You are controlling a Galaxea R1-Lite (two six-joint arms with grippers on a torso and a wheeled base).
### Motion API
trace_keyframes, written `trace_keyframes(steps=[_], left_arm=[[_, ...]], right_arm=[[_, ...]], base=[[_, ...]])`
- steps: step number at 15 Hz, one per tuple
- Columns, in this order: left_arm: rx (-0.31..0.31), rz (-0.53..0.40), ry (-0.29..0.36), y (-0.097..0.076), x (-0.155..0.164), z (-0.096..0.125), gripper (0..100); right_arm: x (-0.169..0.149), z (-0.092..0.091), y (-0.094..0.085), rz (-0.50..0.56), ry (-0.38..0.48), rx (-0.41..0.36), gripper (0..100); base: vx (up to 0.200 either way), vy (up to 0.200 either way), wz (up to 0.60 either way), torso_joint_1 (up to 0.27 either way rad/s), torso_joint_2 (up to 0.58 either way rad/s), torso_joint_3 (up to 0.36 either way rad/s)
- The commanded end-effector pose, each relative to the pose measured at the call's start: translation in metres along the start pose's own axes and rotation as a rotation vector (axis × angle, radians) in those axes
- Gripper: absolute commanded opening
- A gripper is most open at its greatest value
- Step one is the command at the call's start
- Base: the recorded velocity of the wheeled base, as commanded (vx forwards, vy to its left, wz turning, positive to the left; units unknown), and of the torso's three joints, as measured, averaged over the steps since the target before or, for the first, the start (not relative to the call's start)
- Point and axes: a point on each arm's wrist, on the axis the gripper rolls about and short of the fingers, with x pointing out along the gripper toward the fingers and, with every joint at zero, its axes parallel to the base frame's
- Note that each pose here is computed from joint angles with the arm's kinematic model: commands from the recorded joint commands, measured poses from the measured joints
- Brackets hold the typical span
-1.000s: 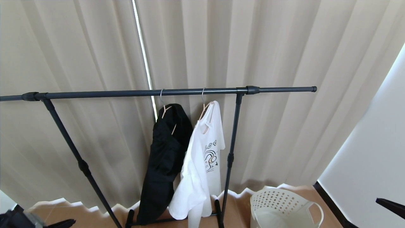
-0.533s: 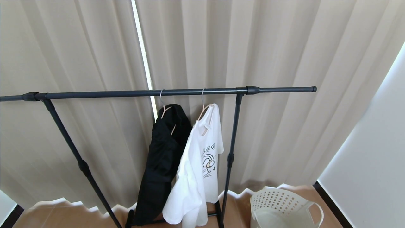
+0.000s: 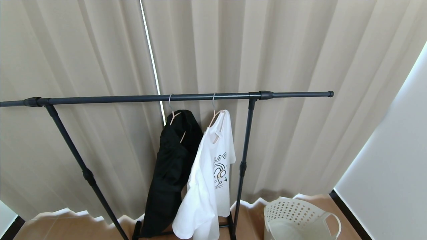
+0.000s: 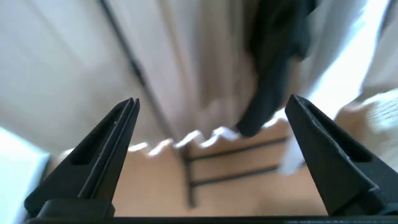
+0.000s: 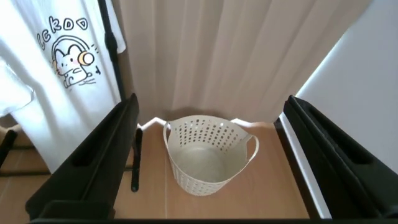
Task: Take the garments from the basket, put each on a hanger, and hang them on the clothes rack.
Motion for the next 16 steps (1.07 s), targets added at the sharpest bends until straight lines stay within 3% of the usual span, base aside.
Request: trace_keyframes(steps=[1, 2, 3, 4, 7, 9, 12, 16], left_arm=[[-0.001, -0.043, -0.008, -0.0017, -0.0024, -0.0027, 100], [-0.001, -0.043, -0.008, -0.0017, -0.0024, -0.0027, 100], [0.063, 0.057, 0.006, -0.0030, -0.0030, -0.0033, 100], [0.057, 0.115, -0.013, -0.0044, -0.0045, -0.0038, 100], [0.021, 0.039, -0.088, -0.0048, -0.0094, -0.0058, 100], [0.018, 0.045, -0.087, -0.0048, -0.0094, -0.0058, 100], [0.018, 0.044, -0.088, -0.0048, -0.0094, -0.0058, 100], [0.018, 0.045, -0.087, -0.0048, -0.0094, -0.0058, 100]], right_arm=[[-0.0088, -0.0038, 0.0012, -0.070, -0.096, -0.001, 100], [-0.0088, -0.0038, 0.0012, -0.070, -0.096, -0.001, 100], [-0.0088, -0.0040, 0.0011, -0.077, -0.094, -0.001, 100], [-0.0088, -0.0038, 0.0010, -0.079, -0.096, 0.000, 100], [-0.0085, -0.0043, 0.0016, -0.057, -0.093, 0.009, 100], [-0.0080, -0.0057, 0.0048, 0.089, -0.097, 0.097, 100], [-0.0075, -0.0059, 0.0030, 0.005, -0.100, 0.109, 100], [-0.0075, -0.0059, 0.0030, 0.008, -0.100, 0.138, 100]], base=[[0.000, 0.000, 0.00, 0.000, 0.00, 0.000], [0.000, 0.000, 0.00, 0.000, 0.00, 0.000], [0.000, 0.000, 0.00, 0.000, 0.00, 0.000], [0.000, 0.000, 0.00, 0.000, 0.00, 0.000], [0.000, 0.000, 0.00, 0.000, 0.00, 0.000], [0.000, 0.000, 0.00, 0.000, 0.00, 0.000], [0.000, 0.000, 0.00, 0.000, 0.00, 0.000], [0.000, 0.000, 0.00, 0.000, 0.00, 0.000]])
